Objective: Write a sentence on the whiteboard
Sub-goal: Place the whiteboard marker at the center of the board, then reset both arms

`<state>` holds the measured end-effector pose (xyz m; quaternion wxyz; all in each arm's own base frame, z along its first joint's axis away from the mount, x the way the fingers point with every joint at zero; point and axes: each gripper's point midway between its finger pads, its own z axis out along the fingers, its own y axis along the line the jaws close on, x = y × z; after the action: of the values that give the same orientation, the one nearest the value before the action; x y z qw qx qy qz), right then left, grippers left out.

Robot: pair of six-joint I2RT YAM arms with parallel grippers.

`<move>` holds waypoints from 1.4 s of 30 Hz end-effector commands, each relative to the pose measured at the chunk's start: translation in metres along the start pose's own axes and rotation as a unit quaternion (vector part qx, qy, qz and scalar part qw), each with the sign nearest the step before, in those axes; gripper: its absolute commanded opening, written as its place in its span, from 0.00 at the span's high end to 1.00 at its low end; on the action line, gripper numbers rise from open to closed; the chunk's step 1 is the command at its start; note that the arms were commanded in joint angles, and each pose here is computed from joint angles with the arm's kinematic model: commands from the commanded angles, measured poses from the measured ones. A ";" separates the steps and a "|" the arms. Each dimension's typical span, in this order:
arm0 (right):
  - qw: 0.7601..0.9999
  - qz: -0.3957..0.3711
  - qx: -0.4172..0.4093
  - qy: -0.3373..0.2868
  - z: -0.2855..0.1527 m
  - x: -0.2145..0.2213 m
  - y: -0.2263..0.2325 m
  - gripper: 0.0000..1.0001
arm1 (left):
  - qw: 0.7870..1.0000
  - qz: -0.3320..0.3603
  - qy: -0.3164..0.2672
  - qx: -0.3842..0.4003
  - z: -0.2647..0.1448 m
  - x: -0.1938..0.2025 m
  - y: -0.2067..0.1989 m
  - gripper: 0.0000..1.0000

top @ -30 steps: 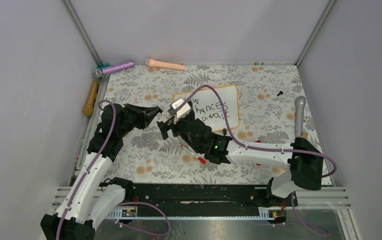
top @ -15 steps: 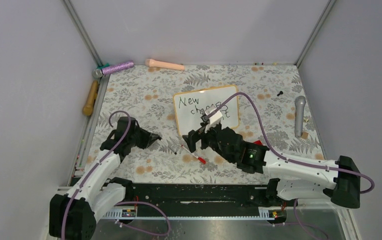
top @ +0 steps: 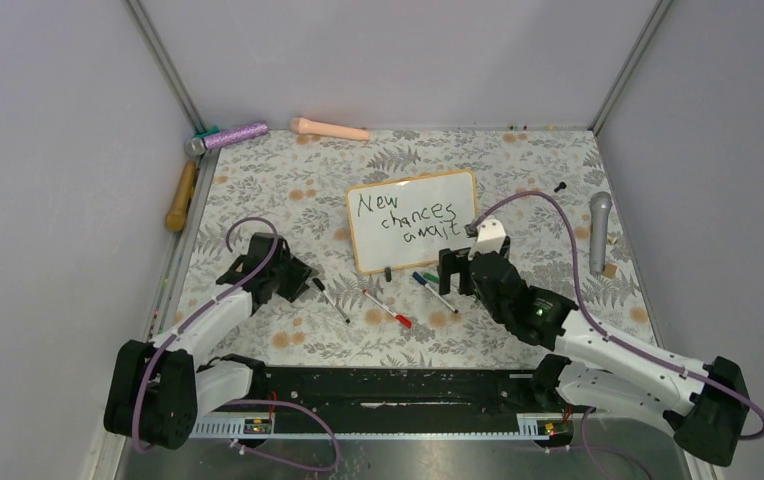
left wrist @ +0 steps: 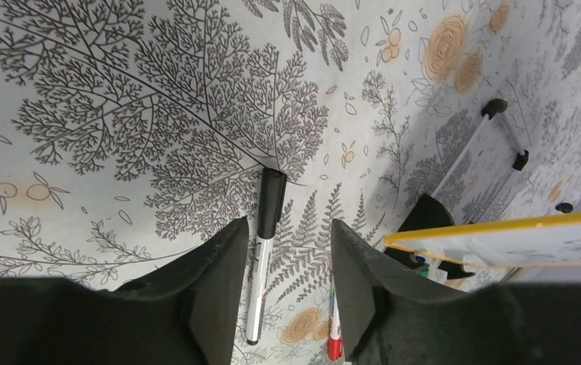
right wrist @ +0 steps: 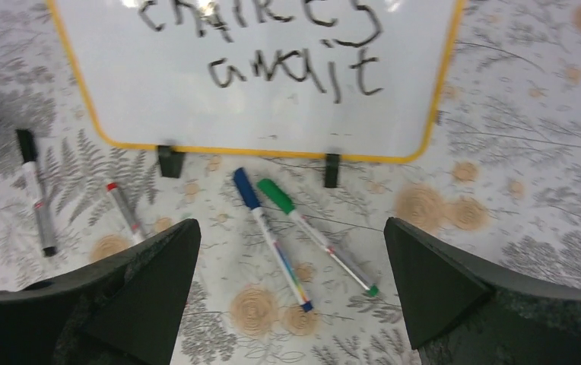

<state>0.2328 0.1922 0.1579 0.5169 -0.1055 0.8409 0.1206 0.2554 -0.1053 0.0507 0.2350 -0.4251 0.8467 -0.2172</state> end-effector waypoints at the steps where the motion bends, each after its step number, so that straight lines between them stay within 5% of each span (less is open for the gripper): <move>1: 0.996 0.015 0.083 -0.020 -0.006 -0.005 -0.045 0.01 | 0.999 0.026 -0.038 0.023 0.005 -0.017 -0.017 0.51; 6: 0.982 0.055 0.176 -0.032 -0.009 -0.002 -0.094 0.02 | 0.994 0.079 -0.067 0.037 -0.002 -0.032 -0.030 0.19; 10: 0.973 0.086 0.206 -0.052 -0.005 -0.007 -0.127 0.01 | 0.978 0.124 -0.163 0.047 -0.028 -0.066 -0.036 0.01; 13: 0.969 0.071 0.208 -0.116 0.000 -0.031 -0.143 0.01 | 0.951 0.163 -0.250 0.076 -0.052 -0.093 -0.047 0.01; 20: 0.948 -0.037 0.256 -0.185 0.020 -0.046 -0.172 0.03 | 0.885 0.254 -0.338 0.195 -0.068 -0.106 -0.089 0.01; 32: 0.945 -0.014 0.268 -0.188 0.049 -0.046 -0.220 0.04 | 0.845 0.313 -0.433 0.024 -0.056 -0.172 -0.060 0.01; 34: 0.950 0.004 0.270 -0.157 0.051 -0.039 -0.228 0.03 | 0.825 0.352 -0.440 0.035 -0.056 -0.175 -0.065 0.01; 37: 0.954 0.004 0.261 -0.146 0.052 -0.026 -0.225 0.03 | 0.761 0.483 -0.426 0.082 -0.046 -0.160 -0.075 0.01; 42: 0.949 0.006 0.285 -0.137 0.071 -0.004 -0.238 0.05 | 0.788 0.436 -0.418 0.121 -0.031 -0.164 -0.071 0.01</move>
<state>0.3549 -0.0108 0.1163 0.6203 0.0539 0.7745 -0.1115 0.3554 0.0049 0.1354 0.6354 -0.0642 0.7680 0.0483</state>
